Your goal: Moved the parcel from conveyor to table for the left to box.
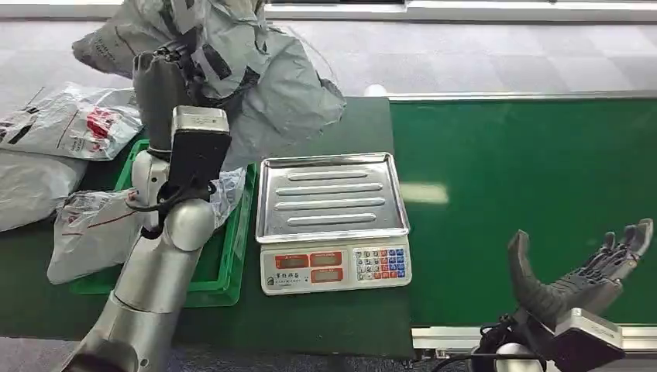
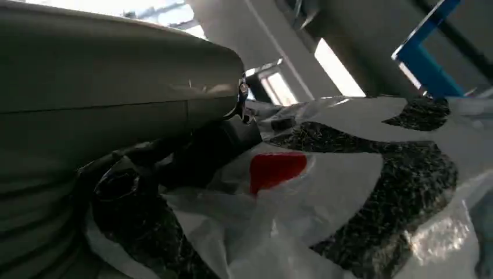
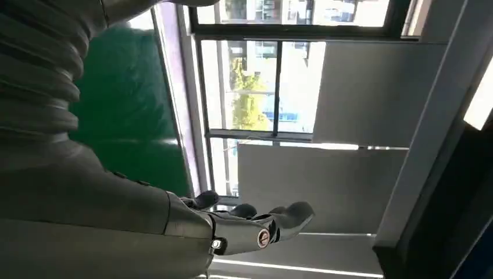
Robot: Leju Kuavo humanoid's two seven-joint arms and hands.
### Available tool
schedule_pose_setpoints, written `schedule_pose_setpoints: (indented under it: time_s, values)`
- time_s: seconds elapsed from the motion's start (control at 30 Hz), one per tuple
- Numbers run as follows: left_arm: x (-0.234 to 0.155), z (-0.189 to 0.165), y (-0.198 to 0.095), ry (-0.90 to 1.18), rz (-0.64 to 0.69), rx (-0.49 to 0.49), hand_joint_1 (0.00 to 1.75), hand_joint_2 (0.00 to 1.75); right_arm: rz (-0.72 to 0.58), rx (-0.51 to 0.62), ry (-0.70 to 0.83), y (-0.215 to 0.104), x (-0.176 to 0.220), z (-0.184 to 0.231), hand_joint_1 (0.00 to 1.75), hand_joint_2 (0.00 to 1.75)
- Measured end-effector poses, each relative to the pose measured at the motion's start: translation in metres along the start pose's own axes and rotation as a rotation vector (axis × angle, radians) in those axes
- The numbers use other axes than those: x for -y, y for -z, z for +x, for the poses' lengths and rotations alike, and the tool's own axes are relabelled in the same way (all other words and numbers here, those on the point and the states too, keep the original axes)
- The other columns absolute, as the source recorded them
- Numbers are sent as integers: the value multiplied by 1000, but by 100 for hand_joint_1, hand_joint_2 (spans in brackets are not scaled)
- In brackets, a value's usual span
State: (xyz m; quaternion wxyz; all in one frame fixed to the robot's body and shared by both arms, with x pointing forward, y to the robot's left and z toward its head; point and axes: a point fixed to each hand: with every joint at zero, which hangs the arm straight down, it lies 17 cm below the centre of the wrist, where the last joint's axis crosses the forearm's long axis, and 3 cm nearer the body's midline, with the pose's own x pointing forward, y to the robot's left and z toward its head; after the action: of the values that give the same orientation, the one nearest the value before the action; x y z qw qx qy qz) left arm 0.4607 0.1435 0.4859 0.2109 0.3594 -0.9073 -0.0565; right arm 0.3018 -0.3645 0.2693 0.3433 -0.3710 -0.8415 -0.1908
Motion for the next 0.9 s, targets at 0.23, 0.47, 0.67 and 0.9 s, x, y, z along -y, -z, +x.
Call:
schedule_pose_setpoints:
  time_s: [0.23, 0.47, 0.67, 0.9]
  values:
    - [6, -149, -49, 477, -220, -343, 175, 175, -3, -21, 6, 1, -4, -4, 0, 175]
    - [-4, -252, -127, 698, -457, -584, 175, 175, 12, -60, 7, 0, -6, -13, 0, 175]
    - [-14, -300, -197, 800, -633, -731, 175, 175, 44, -68, 17, -1, -19, -15, 0, 175]
    - [-13, -325, -246, 835, -786, -831, 175, 175, 63, -78, 23, -4, -27, -19, 0, 175]
